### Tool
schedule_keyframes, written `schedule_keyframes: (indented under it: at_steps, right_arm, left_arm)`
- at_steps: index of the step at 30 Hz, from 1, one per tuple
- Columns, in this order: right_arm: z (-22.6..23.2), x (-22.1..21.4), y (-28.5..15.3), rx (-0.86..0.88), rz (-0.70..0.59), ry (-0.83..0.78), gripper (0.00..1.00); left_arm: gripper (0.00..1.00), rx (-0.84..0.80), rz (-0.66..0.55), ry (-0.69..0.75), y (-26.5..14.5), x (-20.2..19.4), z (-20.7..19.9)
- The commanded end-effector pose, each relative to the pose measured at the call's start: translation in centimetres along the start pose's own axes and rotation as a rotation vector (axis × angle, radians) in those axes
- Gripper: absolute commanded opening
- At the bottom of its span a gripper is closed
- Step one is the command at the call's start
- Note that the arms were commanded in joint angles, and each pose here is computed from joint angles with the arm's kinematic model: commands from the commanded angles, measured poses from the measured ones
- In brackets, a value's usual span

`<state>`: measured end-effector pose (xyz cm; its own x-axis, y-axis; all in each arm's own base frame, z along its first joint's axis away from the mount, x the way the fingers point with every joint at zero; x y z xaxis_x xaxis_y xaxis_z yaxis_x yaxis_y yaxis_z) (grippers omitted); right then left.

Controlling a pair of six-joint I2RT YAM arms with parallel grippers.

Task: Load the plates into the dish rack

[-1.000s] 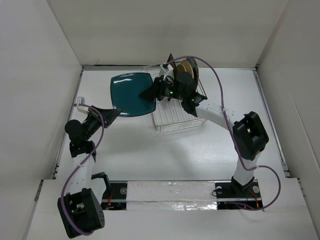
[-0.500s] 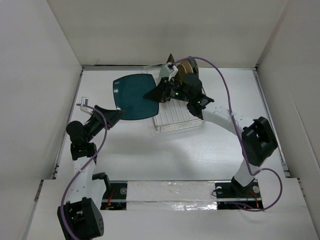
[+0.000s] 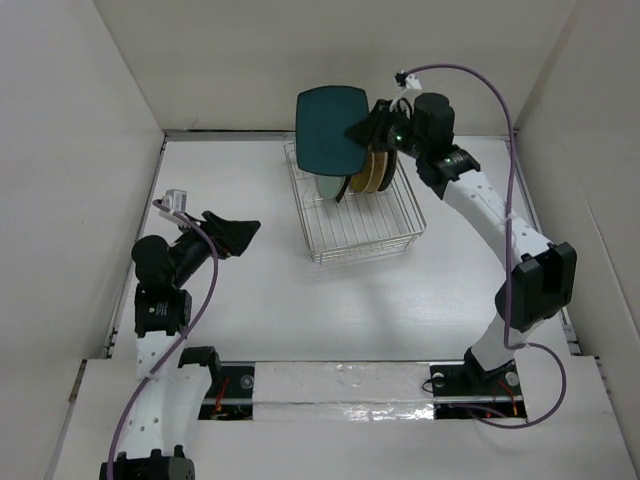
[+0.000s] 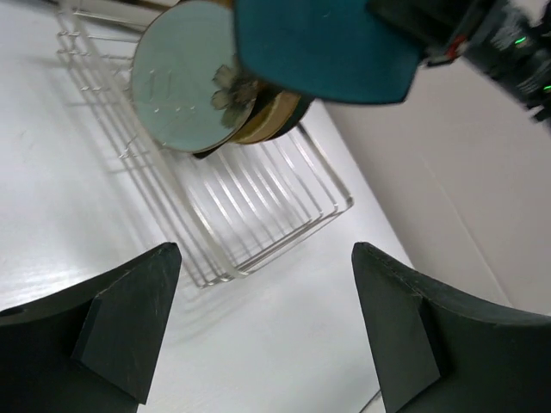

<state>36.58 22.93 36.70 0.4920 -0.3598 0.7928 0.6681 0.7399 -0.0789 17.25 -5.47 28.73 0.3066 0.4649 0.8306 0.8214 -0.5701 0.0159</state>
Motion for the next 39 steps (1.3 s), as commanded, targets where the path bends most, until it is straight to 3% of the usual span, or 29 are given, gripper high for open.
schedule_keyframes:
  at_steps: [1, 7, 10, 14, 26, 39]
  right_arm:
    - [3.4, 7.0, -2.0, -0.007, -0.203, -0.137, 0.00]
    - [-0.1, 6.3, 1.3, -0.347, -0.090, -0.242, 0.00]
    - [0.7, 6.2, 2.0, -0.438, -0.085, -0.302, 0.00]
    - [-0.1, 4.9, 3.5, -0.565, -0.009, -0.345, 0.00]
    - [-2.9, 0.9, 7.3, -0.746, 0.041, -0.342, 0.00]
    - [-6.1, -3.4, 11.8, -0.715, 0.107, -0.293, 0.00]
  left_arm:
    - [0.79, 0.114, -0.006, 0.123, -0.2, 0.0, 0.3]
    - [0.71, 0.136, 0.002, 0.232, -0.7, -0.1, -1.2]
    - [0.61, 0.143, 0.016, 0.287, -0.8, -0.4, -2.1]
    - [0.59, 0.128, 0.015, 0.319, -1.3, -0.7, -2.7]
    - [0.59, 0.092, -0.009, 0.324, -2.1, -0.8, -3.2]
    - [0.59, 0.090, 0.002, 0.321, -1.9, -1.0, -3.3]
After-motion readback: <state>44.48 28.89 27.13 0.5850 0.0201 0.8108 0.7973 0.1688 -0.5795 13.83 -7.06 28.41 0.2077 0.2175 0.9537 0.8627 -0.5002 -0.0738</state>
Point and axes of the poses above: each gripper's point midway between its finger pads, its own y axis out along the fingers, its own z axis along the line the jaws close on, x = y × z, the point moved 10 cm from there along -y, back along the fingers, and after that the axes turned 6 degrees about y, right-handed, at the moved point
